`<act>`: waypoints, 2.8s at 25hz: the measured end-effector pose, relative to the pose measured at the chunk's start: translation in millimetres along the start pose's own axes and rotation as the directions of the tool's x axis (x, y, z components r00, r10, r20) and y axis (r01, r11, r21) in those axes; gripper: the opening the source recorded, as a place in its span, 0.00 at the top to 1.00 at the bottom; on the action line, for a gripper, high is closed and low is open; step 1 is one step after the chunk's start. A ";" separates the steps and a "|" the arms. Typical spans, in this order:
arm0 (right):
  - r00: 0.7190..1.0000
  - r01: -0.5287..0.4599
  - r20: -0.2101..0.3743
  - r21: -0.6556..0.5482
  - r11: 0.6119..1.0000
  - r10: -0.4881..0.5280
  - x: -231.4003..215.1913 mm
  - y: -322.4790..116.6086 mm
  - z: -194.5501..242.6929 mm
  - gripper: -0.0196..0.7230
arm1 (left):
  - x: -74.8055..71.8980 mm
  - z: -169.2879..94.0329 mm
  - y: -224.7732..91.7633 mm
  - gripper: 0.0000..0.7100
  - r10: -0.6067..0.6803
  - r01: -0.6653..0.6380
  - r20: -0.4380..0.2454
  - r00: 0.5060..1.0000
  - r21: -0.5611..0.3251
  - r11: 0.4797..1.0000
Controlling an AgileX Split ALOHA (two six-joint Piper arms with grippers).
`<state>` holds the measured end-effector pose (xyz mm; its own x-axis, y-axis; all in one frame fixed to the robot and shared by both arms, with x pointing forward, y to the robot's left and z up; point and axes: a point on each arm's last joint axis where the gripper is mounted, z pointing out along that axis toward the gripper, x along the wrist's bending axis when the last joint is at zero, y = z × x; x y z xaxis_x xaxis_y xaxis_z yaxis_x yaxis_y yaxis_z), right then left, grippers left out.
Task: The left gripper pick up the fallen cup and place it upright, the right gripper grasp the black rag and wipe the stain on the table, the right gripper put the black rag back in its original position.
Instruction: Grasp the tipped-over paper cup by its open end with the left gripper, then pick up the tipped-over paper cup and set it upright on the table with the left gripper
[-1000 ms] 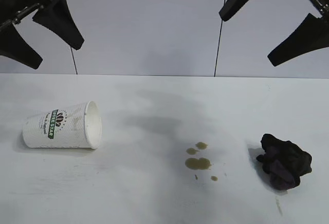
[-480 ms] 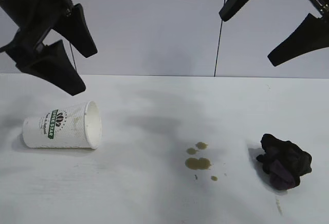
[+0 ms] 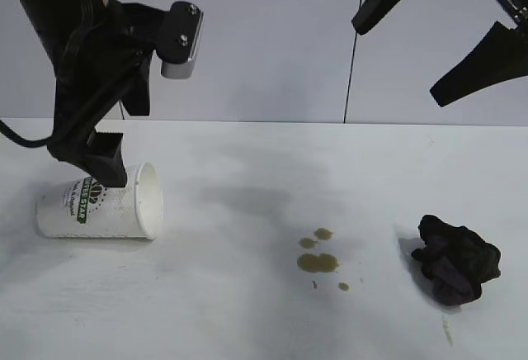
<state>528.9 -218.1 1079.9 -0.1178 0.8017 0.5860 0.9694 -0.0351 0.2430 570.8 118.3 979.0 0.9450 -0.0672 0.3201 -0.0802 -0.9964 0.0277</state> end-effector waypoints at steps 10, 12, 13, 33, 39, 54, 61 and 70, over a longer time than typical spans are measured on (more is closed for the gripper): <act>1.000 0.002 0.004 0.001 1.000 -0.002 -0.3 -0.1 0.0 0.12 | -0.7 48.0 0.8 0.03 0.008 -0.010 0.032 0.999 0.071 0.997; 1.000 0.002 0.005 0.001 1.000 -0.002 -0.4 -0.1 0.0 0.12 | -1.4 57.3 0.0 0.03 0.010 -0.013 0.035 0.999 0.091 0.996; 1.000 0.002 0.005 0.001 1.000 -0.002 -0.4 -0.1 0.0 0.12 | -1.6 61.8 0.2 0.03 0.001 -0.004 0.035 0.999 0.095 0.995; 0.999 0.016 0.035 -0.006 1.000 -0.016 -3.2 0.6 0.0 0.12 | 16.1 38.2 9.7 0.27 -0.278 0.269 -0.052 0.959 -0.137 0.953; 0.999 0.016 0.035 -0.009 1.000 -0.016 -3.2 0.8 0.0 0.12 | 37.5 -23.5 -22.5 0.28 -0.519 0.488 0.042 0.853 -0.415 0.768; 0.999 0.020 0.043 -0.007 1.000 -0.020 -3.9 0.7 0.0 0.12 | 27.8 -58.7 -153.2 0.28 -0.565 0.516 0.338 0.753 -0.836 0.188; 0.999 0.020 0.043 -0.007 1.000 -0.020 -3.9 0.7 0.0 0.12 | -13.4 -20.6 -159.8 0.29 -0.591 0.398 0.194 0.783 -0.887 0.236; 0.999 0.020 0.043 -0.007 1.000 -0.020 -3.9 0.7 0.0 0.12 | -24.3 38.2 -163.7 0.29 -0.592 0.514 0.311 0.744 -0.832 0.209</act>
<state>530.0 -221.2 1077.8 -0.1277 0.8273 0.5471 0.9652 -0.0231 0.2603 573.1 281.1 930.6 0.8488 0.5236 -0.0727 0.2052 -0.1997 0.9581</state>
